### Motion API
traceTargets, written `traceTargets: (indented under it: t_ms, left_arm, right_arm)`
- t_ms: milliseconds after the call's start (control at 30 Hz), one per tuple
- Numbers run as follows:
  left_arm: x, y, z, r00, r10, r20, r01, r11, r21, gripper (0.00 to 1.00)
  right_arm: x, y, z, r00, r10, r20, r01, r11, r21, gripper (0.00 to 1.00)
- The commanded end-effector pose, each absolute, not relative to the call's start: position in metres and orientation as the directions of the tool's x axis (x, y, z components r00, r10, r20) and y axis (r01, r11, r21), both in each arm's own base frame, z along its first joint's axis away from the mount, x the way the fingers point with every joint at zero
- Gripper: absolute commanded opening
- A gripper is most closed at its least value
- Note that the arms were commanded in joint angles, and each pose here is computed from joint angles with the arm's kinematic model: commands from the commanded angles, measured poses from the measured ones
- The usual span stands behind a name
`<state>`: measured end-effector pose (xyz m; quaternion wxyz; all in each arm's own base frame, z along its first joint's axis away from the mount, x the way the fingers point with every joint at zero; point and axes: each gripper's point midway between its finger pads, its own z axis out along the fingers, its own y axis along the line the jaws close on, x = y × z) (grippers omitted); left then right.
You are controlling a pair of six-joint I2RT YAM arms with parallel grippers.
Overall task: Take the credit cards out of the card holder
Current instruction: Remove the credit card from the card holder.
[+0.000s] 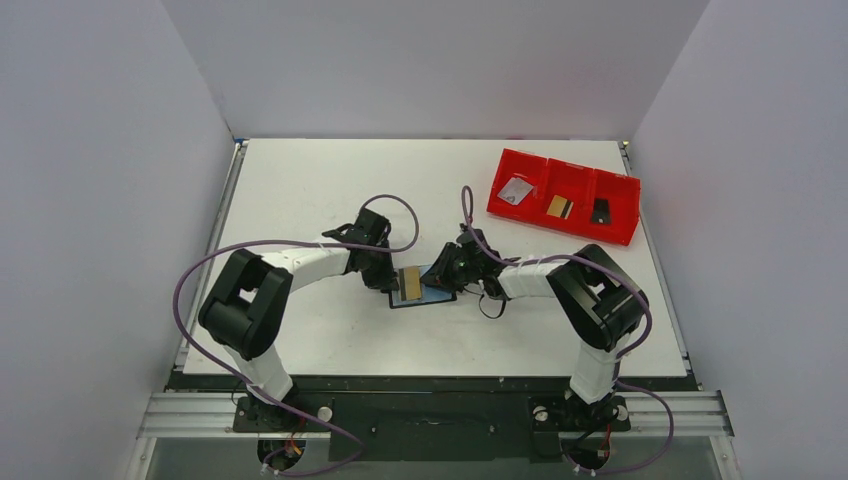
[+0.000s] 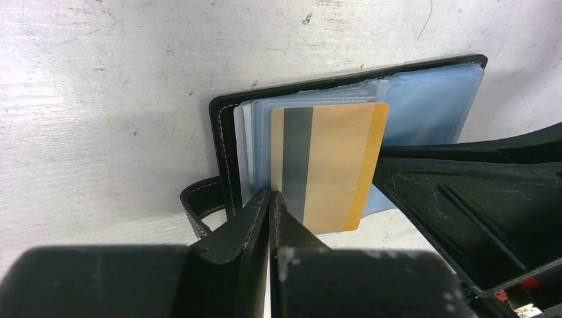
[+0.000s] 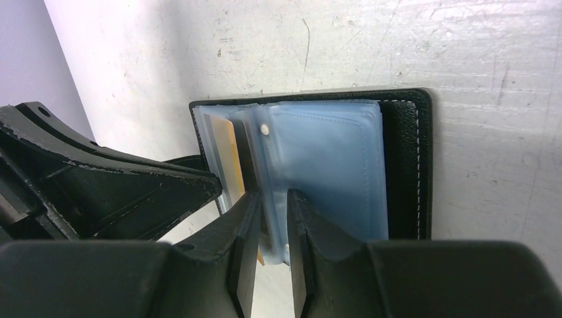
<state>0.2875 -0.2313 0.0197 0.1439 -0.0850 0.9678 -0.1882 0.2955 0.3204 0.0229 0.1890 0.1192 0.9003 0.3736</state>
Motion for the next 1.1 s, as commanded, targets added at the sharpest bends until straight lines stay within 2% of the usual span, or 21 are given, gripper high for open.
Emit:
traceTargets:
  t_ms: [0,467,1067]
  left_arm:
    - [0.281,-0.218,-0.010,-0.955,-0.201,-0.220,-0.131,0.946,-0.297,0.00]
    - [0.278,-0.215,-0.016,-0.958,-0.203,-0.202,-0.142,0.950,-0.279,0.00]
    - [0.277,-0.214,-0.018,-0.958,-0.203,-0.202,-0.143,0.950,-0.276,0.00]
  right_arm:
    - [0.297,0.331,0.034,-0.899,0.364,-0.242,0.050,0.636,0.770,0.18]
    - [0.302,0.311,0.027,-0.866,0.443,-0.232,0.118,0.631,0.766,0.22]
    - [0.302,0.312,0.023,-0.860,0.471,-0.196,0.139,0.585,0.799,0.22]
